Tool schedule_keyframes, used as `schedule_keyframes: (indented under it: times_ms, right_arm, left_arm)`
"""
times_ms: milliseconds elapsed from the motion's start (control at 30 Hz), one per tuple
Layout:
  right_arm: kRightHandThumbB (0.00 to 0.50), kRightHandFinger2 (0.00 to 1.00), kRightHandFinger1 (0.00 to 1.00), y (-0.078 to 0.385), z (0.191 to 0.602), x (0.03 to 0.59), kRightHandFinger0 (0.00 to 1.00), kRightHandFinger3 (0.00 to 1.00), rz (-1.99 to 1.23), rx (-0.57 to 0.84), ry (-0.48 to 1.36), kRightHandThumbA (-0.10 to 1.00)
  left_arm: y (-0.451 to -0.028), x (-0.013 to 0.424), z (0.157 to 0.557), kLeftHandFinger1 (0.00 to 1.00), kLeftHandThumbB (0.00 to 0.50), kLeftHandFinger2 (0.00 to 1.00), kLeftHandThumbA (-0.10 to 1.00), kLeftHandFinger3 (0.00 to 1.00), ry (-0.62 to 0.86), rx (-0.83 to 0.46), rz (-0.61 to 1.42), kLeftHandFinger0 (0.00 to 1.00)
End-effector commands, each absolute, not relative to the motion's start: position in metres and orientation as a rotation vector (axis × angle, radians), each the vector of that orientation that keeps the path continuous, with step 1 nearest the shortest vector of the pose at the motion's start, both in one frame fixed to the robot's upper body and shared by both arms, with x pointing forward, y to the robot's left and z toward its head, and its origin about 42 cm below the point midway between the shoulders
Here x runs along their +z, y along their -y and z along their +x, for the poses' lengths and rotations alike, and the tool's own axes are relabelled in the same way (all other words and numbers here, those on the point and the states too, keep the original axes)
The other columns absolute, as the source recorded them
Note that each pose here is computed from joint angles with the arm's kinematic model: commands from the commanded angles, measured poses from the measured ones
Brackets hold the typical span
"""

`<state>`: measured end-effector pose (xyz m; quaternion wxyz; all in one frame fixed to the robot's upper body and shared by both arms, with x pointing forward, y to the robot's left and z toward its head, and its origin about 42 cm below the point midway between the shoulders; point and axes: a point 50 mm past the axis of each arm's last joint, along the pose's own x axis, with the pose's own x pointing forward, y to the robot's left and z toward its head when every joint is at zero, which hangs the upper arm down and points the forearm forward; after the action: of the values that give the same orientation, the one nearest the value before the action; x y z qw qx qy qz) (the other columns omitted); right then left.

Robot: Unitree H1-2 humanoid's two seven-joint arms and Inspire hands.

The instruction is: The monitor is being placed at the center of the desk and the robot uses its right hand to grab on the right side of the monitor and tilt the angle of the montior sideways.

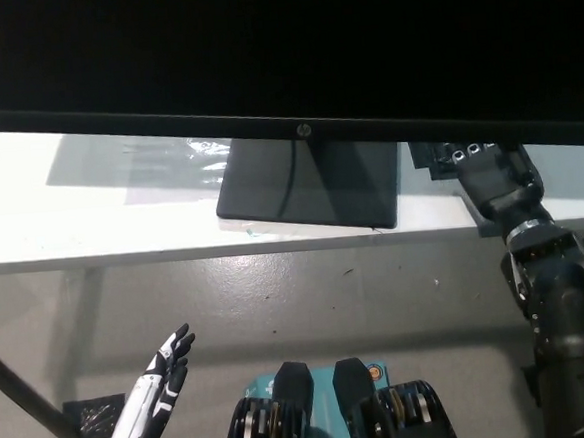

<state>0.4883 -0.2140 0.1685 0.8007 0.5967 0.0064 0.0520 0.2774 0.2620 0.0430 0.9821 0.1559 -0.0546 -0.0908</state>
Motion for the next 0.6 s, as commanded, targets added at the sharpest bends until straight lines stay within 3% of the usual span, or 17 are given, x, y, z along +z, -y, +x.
schedule_keyframes:
  times_ms: [0, 233, 300, 567]
  right_arm:
    - [0.41, 1.0, 1.0, 0.214, 0.497, 0.209, 1.0, 1.0, 1.245, 0.226, 0.135, 1.0]
    - [0.414, 1.0, 1.0, 0.214, 0.481, 0.198, 1.0, 1.0, 1.231, 0.237, 0.121, 1.0]
    - [0.421, 1.0, 1.0, 0.209, 0.461, 0.179, 1.0, 1.0, 1.228, 0.262, 0.086, 1.0]
    - [0.436, 1.0, 1.0, 0.204, 0.435, 0.161, 1.0, 1.0, 1.168, 0.291, 0.084, 1.0]
  left_arm:
    - [-0.266, 0.056, 0.282, 1.0, 0.353, 1.0, 1.0, 1.0, 0.182, -0.182, 0.317, 1.0]
    - [-0.266, 0.055, 0.28, 1.0, 0.373, 1.0, 1.0, 1.0, 0.179, -0.179, 0.311, 1.0]
    - [-0.266, 0.057, 0.283, 1.0, 0.351, 1.0, 1.0, 1.0, 0.188, -0.176, 0.322, 1.0]
    - [-0.266, 0.057, 0.282, 1.0, 0.361, 1.0, 1.0, 1.0, 0.186, -0.179, 0.302, 1.0]
